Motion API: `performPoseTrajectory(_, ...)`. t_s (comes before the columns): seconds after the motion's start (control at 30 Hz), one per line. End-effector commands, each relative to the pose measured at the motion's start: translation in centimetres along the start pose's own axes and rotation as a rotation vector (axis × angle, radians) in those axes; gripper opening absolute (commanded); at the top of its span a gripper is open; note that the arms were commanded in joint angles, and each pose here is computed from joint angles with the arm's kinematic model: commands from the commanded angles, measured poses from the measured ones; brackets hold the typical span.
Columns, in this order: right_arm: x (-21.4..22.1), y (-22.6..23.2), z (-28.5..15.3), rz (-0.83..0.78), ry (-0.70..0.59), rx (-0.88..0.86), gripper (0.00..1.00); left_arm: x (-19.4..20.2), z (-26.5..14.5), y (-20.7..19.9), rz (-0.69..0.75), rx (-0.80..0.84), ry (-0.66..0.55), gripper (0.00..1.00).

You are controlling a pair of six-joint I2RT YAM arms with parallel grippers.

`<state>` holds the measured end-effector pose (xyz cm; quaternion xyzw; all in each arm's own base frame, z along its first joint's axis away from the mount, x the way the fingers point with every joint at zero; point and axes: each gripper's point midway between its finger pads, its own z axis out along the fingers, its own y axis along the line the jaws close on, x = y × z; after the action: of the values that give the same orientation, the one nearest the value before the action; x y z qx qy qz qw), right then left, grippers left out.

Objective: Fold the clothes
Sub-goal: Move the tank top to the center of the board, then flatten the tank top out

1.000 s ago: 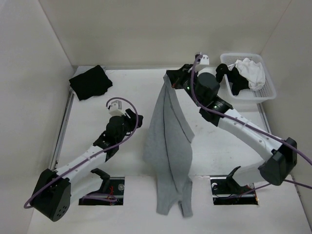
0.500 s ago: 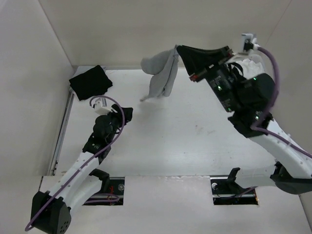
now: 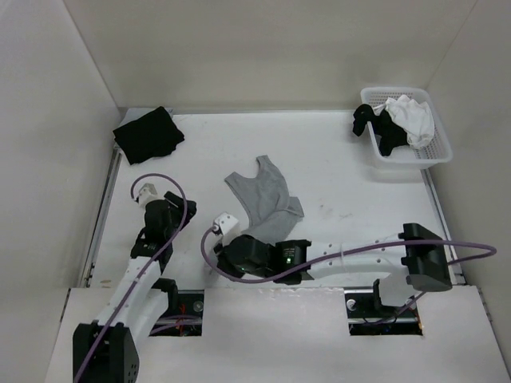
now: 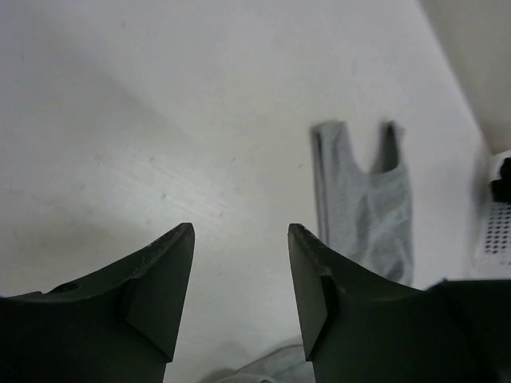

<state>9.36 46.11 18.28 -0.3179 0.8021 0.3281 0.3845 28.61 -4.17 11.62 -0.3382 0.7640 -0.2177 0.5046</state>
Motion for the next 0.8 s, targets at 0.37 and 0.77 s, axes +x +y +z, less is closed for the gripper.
performPoseTrajectory(0.37, -0.8, -19.9, -2.9, 0.416, -0.184, 0.256, 0.14, 9.0, 0.9, -0.6, 0.260, 0.022, 0.277, 0.45)
performPoseTrajectory(0.77, -6.2, -35.0, 5.4, 0.421, -0.132, 0.510, 0.53, 11.3, 3.3, -4.1, 0.239, 0.086, 0.309, 0.49)
